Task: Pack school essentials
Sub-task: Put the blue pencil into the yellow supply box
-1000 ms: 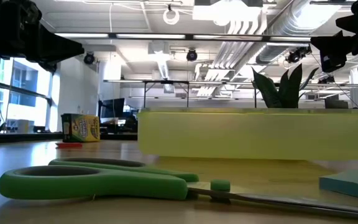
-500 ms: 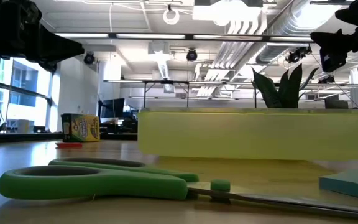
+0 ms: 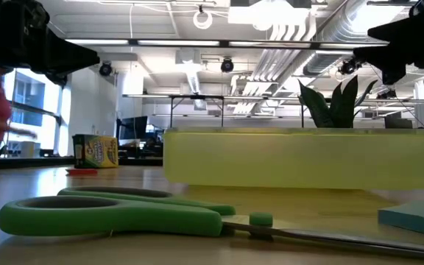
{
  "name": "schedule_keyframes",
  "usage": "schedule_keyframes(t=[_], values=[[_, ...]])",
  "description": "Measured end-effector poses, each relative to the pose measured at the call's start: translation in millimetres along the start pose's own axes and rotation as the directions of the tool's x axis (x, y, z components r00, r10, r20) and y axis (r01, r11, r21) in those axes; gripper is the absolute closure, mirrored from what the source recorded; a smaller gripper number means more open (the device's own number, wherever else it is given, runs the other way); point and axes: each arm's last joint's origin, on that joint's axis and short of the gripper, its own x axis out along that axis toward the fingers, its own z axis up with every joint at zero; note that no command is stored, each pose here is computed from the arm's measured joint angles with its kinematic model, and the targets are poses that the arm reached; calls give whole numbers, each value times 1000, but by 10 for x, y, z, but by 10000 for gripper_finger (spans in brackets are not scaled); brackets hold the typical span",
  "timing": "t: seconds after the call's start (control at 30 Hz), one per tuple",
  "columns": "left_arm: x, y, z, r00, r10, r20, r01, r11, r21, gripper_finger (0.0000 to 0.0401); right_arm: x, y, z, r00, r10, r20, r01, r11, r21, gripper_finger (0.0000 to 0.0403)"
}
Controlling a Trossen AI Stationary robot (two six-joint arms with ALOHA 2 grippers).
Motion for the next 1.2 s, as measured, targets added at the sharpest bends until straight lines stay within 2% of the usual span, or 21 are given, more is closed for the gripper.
schedule_keyframes(t=[0.13, 0.3, 0.47, 0.57, 0.67, 0.8, 1.0, 1.2], values=[[0, 0, 0, 1000, 0, 0, 0, 1000, 0, 321, -4, -9, 92, 996, -34, 81, 32, 999, 31, 179], [0, 0, 0, 1000, 0, 0, 0, 1000, -2, 321, -25, -29, 282, 990, -89, 105, 84, 995, 55, 179], [0, 0, 0, 1000, 0, 0, 0, 1000, -7, 321, -51, -57, 373, 989, -142, 28, 140, 987, 82, 179], [0, 0, 0, 1000, 0, 0, 0, 1000, -7, 321, -62, -73, 339, 984, -172, -38, 175, 980, 98, 179], [0, 0, 0, 1000, 0, 0, 0, 1000, -6, 321, -62, -73, 326, 983, -173, -60, 180, 976, 124, 179], [0, 0, 0, 1000, 0, 0, 0, 998, 55, 321, -25, -39, 286, 985, -138, -100, 151, 979, 135, 179], [0, 0, 1, 1000, 1, 1, -1, 998, 70, 321, 66, 17, 256, 977, -164, -139, 179, 979, 99, 179], [0, 0, 1, 1000, 1, 1, -1, 999, 52, 321, 138, 73, 479, 969, -183, -165, 195, 979, 61, 179]])
